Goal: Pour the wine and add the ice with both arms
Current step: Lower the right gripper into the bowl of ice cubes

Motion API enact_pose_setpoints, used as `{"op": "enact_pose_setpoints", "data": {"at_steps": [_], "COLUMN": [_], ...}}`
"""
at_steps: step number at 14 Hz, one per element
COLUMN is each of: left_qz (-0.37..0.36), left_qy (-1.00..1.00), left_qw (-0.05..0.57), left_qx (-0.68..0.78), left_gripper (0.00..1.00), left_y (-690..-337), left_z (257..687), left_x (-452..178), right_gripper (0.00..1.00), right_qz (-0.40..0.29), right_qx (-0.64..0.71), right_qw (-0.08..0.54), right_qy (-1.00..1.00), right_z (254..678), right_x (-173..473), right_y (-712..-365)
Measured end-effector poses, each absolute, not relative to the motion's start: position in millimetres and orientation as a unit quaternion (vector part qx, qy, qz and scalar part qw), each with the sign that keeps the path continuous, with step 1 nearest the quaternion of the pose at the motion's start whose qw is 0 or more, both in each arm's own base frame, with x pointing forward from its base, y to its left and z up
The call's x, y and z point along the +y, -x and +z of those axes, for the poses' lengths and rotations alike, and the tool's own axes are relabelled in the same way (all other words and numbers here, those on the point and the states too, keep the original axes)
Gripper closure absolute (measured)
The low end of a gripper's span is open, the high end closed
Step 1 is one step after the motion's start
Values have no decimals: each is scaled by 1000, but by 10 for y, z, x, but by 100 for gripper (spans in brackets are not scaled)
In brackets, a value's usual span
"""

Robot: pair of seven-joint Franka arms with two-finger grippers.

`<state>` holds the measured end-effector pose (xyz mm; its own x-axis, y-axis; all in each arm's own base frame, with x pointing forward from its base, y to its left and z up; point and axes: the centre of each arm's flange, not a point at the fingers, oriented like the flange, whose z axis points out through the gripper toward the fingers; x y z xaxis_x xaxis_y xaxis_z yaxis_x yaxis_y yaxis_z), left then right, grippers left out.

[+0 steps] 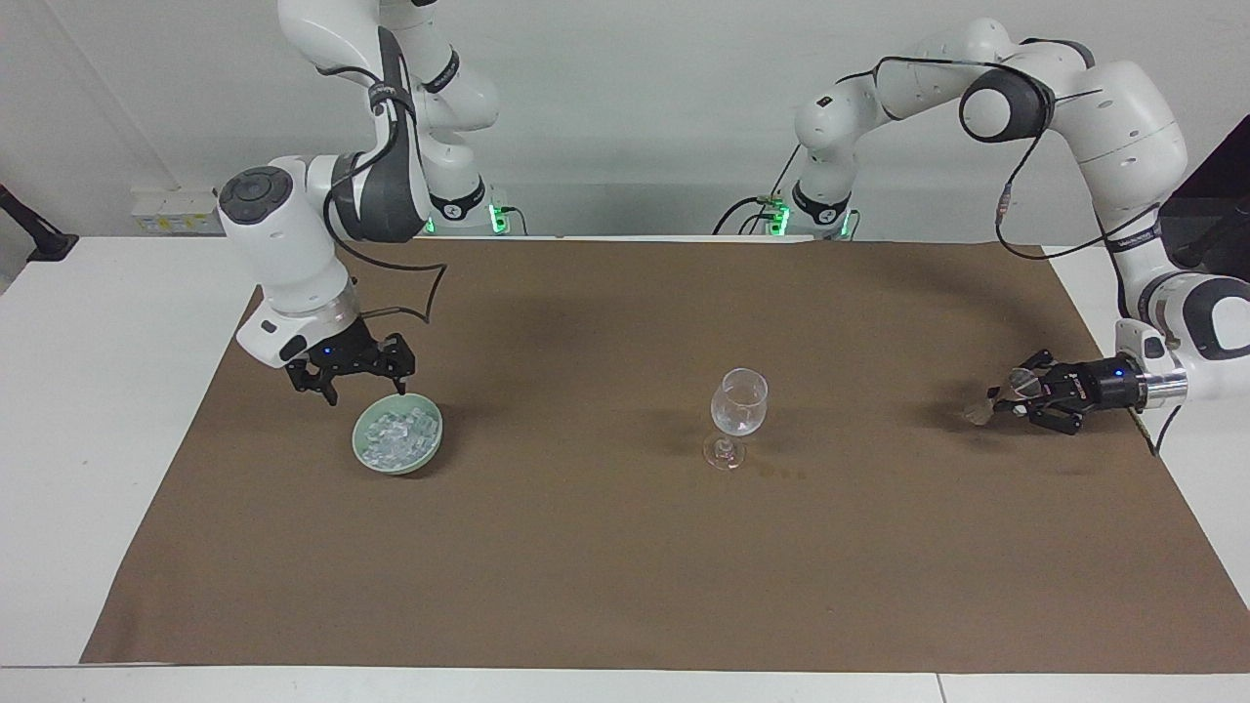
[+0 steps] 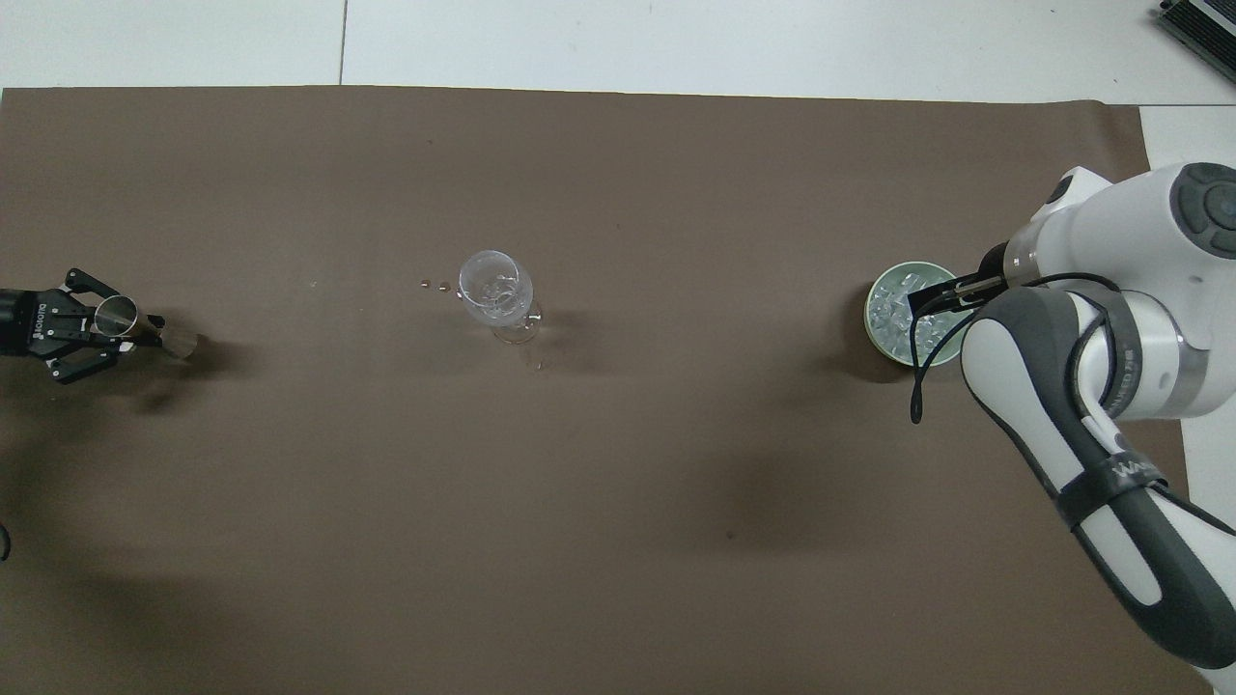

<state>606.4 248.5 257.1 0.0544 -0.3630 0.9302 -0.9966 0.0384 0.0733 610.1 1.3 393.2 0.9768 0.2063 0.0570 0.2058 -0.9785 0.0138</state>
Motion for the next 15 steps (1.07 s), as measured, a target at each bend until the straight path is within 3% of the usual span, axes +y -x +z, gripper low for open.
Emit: {"op": "enact_pose_setpoints", "data": {"at_steps": [6,8,10,15], "left_qz": [373,370,371,370], "left_qy": [-580,-582,-582,-582], "left_qw": [430,429,428,429], "left_qx": [-583,-583,-583,-583], "left_gripper": [77,77,77,78], "left_y": [-6039,-6017,-6012,-6012], "left_z": [2398,2392,2392,2392], "left_x": [2491,2532,2544,2543], "right_gripper": [5,18,22,23], "right_qz": [21,18,17,24], "right_qx": [112,115,117,122], "right_qw": [11,14,16,22], "right_qy": [-993,-993,-993,-992], "right_z": [3574,3506,3464,3412], "right_x": [32,31,30,30], "right_y": [-5954,-5921,-5912,-5939]}}
